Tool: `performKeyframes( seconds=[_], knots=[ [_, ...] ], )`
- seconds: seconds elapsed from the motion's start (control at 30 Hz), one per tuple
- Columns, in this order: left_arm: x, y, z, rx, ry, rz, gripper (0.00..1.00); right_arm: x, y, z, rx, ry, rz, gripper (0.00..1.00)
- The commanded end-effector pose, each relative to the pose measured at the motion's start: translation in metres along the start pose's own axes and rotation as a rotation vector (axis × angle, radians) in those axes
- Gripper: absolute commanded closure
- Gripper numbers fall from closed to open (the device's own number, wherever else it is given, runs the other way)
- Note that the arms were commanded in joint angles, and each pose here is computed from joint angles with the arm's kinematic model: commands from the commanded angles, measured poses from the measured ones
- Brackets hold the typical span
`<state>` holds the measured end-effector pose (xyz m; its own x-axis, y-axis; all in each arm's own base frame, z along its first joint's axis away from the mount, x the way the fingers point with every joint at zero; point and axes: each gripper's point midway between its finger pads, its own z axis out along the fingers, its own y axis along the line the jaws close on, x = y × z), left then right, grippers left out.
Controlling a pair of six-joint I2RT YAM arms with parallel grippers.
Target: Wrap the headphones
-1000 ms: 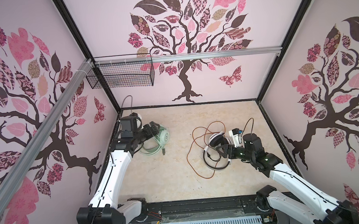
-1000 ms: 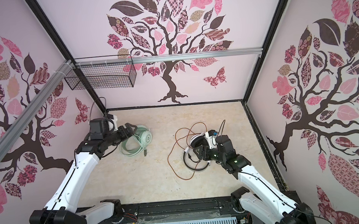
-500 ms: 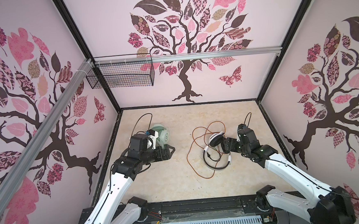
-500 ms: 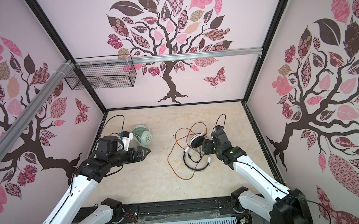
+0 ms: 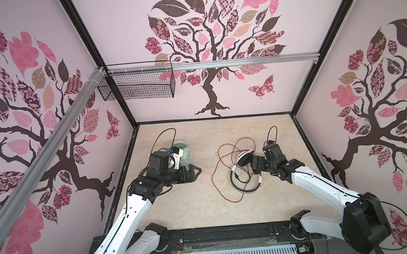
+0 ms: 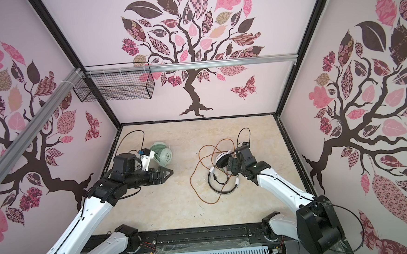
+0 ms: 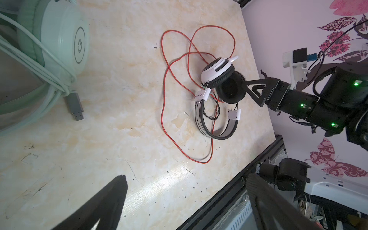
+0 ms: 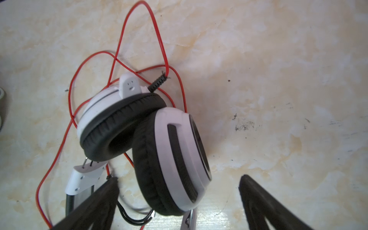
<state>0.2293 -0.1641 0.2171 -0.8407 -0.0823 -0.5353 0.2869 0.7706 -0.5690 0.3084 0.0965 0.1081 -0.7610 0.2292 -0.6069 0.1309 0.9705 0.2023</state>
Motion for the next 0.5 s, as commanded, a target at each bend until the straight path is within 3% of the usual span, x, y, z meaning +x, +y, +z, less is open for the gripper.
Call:
performKeyframes(
  seconds=[0.0,0.2,0.47],
  knots=[
    [0.001,-0.005,0.003,0.039,-0.007,0.009,0.03,-0.005,0.002,-0.001,-0.005,-0.016,-0.033,0.0],
    [0.002,-0.006,0.006,0.048,-0.01,0.015,0.03,-0.006,0.014,0.003,-0.053,0.002,-0.163,0.0],
    [0.003,-0.009,0.005,0.043,-0.006,0.025,0.03,0.01,0.02,0.018,-0.088,0.074,-0.193,0.0]
  ],
)
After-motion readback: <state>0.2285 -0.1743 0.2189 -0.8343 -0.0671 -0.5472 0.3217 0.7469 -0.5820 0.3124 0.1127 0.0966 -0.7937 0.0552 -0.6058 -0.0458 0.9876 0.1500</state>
